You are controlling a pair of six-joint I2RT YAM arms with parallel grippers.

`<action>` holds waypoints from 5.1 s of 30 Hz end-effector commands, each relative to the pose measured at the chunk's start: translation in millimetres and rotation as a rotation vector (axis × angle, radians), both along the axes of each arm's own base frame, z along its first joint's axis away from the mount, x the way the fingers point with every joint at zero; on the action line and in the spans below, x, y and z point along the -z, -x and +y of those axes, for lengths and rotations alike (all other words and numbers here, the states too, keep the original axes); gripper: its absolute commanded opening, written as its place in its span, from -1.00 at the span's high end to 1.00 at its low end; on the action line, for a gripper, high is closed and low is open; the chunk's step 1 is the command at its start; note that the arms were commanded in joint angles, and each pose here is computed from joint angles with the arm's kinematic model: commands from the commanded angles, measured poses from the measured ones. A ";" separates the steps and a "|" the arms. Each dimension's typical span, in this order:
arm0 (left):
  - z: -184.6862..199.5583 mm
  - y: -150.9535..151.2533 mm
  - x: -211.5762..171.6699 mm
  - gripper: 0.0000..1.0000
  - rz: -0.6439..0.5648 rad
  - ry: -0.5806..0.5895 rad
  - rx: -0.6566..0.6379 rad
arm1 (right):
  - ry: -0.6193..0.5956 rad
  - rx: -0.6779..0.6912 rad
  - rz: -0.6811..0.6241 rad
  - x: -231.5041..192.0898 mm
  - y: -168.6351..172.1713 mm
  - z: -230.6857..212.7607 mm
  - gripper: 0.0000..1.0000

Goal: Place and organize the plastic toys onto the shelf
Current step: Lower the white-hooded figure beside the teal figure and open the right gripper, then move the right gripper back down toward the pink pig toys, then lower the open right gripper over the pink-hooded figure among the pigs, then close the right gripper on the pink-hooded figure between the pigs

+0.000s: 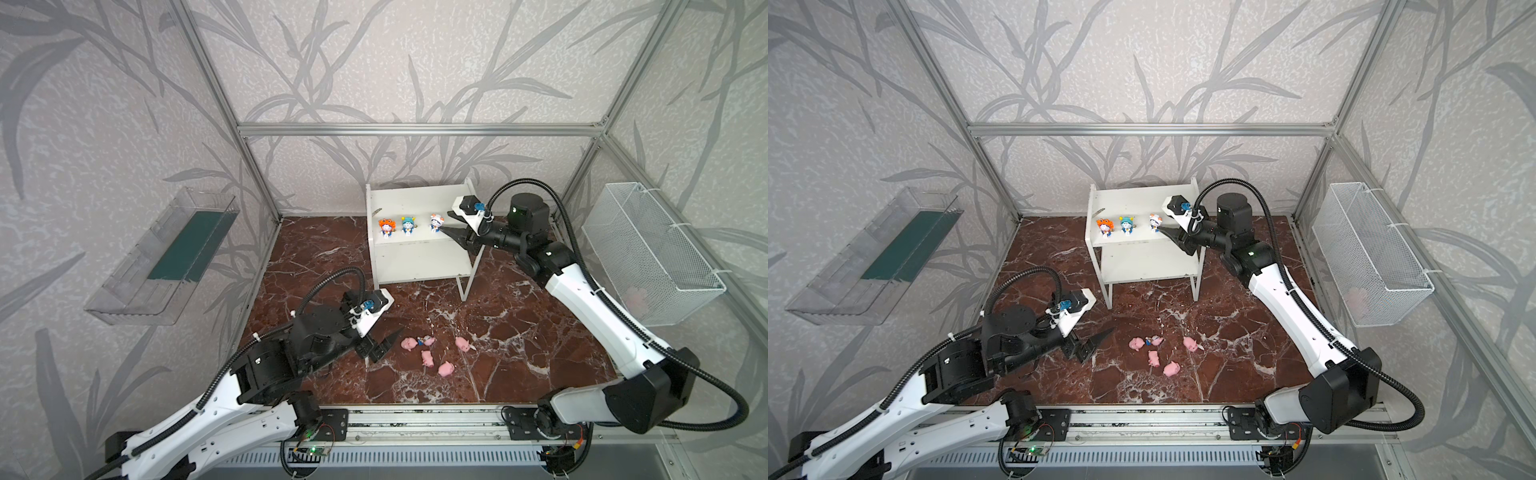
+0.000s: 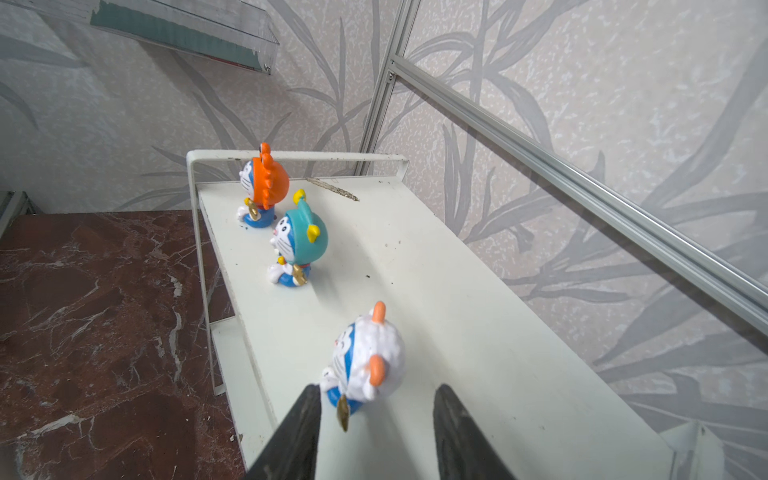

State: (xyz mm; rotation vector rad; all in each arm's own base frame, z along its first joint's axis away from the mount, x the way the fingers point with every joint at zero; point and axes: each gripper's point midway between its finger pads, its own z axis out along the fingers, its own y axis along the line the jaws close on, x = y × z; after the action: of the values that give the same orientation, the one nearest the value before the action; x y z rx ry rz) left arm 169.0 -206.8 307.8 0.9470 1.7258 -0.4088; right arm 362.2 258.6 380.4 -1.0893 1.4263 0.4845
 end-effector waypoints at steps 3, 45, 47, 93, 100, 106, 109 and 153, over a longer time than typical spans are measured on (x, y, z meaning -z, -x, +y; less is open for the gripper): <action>0.3 -0.9 3.1 -0.98 -0.013 -0.013 0.003 | 0.025 0.024 0.018 0.0 -0.8 -4.5 0.09; -2.4 -4.7 19.1 -0.98 0.003 -0.034 -0.008 | -0.016 0.059 -0.024 -9.8 109.9 -28.6 -0.86; -2.4 -4.1 24.5 -0.99 0.015 -0.039 -0.007 | -0.021 0.045 -0.002 1.6 130.9 -28.1 -0.87; 9.7 2.5 60.5 -0.98 0.081 -0.032 -0.038 | 0.282 0.428 1.050 338.3 131.4 67.6 0.64; 9.1 3.4 60.2 -0.98 0.085 -0.028 -0.034 | 0.369 0.412 1.071 350.1 150.5 59.3 0.68; 9.0 3.7 59.3 -0.98 0.089 -0.021 -0.035 | 0.467 0.453 1.058 358.8 167.4 24.4 0.77; 8.4 3.9 57.7 -0.99 0.087 -0.014 -0.033 | 0.504 0.479 1.044 358.2 174.0 2.4 0.78; 7.5 2.0 57.0 -0.98 0.085 -0.014 -0.036 | -0.034 0.390 1.469 312.1 182.4 26.6 -0.34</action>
State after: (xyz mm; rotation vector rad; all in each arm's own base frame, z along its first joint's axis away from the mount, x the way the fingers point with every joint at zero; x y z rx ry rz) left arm 165.5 -200.4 247.0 0.9317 1.8364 -0.4206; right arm 168.1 254.9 44.4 -0.1290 2.8686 0.9468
